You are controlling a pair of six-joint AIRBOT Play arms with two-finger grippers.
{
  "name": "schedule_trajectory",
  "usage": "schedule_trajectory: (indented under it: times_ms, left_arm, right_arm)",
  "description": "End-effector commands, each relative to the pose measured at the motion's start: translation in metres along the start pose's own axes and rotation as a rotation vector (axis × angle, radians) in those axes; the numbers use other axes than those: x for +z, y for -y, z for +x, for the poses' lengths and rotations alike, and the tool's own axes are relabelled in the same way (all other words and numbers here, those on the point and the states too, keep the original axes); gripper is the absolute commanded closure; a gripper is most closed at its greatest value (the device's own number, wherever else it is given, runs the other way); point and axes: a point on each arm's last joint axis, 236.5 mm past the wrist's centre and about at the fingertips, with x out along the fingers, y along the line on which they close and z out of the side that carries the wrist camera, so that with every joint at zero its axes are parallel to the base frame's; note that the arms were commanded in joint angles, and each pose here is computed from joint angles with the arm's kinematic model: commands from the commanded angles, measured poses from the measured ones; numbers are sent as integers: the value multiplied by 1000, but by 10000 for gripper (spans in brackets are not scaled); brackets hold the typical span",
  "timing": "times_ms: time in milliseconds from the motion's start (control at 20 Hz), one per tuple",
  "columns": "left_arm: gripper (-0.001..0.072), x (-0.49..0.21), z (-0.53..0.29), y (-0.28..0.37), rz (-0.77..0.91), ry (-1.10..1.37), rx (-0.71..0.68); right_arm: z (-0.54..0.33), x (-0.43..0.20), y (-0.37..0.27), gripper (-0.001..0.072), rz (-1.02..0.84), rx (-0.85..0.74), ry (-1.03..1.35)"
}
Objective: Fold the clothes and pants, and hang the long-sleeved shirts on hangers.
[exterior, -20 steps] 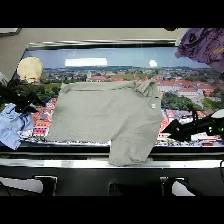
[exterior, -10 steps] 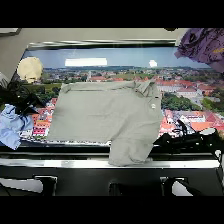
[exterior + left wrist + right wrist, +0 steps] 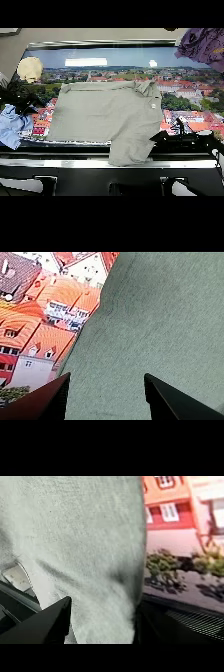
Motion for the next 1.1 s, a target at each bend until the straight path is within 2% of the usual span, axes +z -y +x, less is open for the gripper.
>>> schedule_trajectory:
  times_ms: [0, 50, 100, 150, 300, 350, 550, 700, 750, 1050]
  left_arm:
    - [176, 0, 0, -1, -1, -1, 0]
    - [175, 0, 0, -1, -2, 0, 0]
    - [175, 0, 0, -1, -2, -1, 0]
    - [176, 0, 0, -1, -2, -1, 0]
    - [177, -2, 0, 0, -4, -9, -2]
    - [176, -3, 0, 2, -19, -13, -9]
    - [176, -8, 2, -17, -23, -5, -20]
    - [176, -18, -6, -24, -33, 96, -263]
    - [176, -24, -5, -35, -62, 119, -303]
    - [176, -102, 46, -76, -174, -33, -386]
  right_arm:
    - [19, -11, 6, 238, -19, -21, -65]
    - [22, -11, 6, 274, -35, -37, -66]
    - [24, -9, 7, 373, -39, -49, -56]
    - [24, -4, 9, 427, -30, -59, -37]
    - [23, 3, 13, 646, -33, -76, -6]
    - [23, 3, 13, 678, -35, -77, -5]
    - [21, 0, 10, 678, -43, -74, -14]
    - [21, -7, 7, 678, -43, -60, -45]
    - [21, -9, 6, 678, -43, -58, -49]
    - [21, -16, 2, 678, -40, -40, -80]
